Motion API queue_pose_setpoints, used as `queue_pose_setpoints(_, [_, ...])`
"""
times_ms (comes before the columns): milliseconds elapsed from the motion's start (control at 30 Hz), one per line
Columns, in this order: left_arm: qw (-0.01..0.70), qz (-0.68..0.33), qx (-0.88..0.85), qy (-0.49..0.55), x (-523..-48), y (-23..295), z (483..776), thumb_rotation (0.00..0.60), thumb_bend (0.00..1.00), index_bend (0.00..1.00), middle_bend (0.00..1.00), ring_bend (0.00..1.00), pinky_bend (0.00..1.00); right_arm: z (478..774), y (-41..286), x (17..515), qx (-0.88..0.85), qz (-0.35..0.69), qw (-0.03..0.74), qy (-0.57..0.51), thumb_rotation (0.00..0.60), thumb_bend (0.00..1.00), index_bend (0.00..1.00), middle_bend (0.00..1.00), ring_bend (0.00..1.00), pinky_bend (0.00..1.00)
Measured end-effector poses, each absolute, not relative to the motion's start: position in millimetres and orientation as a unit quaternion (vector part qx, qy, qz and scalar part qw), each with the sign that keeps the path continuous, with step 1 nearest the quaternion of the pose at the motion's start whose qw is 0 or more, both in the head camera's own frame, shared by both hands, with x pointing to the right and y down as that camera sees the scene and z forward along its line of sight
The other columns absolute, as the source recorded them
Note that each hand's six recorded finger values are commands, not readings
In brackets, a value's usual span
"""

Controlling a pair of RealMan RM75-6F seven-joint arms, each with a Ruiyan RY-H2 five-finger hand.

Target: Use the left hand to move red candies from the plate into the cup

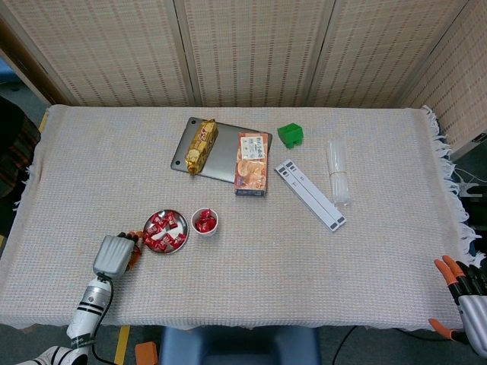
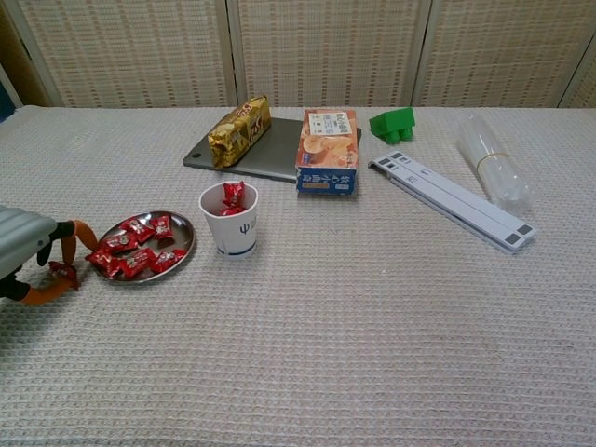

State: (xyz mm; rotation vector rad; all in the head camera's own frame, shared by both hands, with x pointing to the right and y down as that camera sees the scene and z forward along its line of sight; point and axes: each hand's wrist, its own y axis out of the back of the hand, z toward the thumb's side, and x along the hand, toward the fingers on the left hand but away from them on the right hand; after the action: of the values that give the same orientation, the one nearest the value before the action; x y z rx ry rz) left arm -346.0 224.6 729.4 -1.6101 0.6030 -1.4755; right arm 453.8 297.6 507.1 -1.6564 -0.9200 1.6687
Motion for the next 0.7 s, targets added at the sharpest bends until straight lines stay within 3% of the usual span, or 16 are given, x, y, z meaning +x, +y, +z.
queue_pose_setpoints(467, [0.420, -0.587, -0.643, 0.256, -350, 223, 730, 0.600, 0.40, 0.58, 0.66, 0.58, 1.00, 508, 298, 453, -0.625, 0.631, 0.304, -0.345, 0.600, 0.04, 0.00, 0.00, 0.00, 0.00])
queue_pose_setpoints(700, [0.425, -0.574, -0.643, 0.276, -346, 213, 720, 0.600, 0.41, 0.60, 0.68, 0.60, 1.00, 508, 297, 454, -0.624, 0.632, 0.302, -0.347, 0.600, 0.04, 0.00, 0.00, 0.00, 0.00])
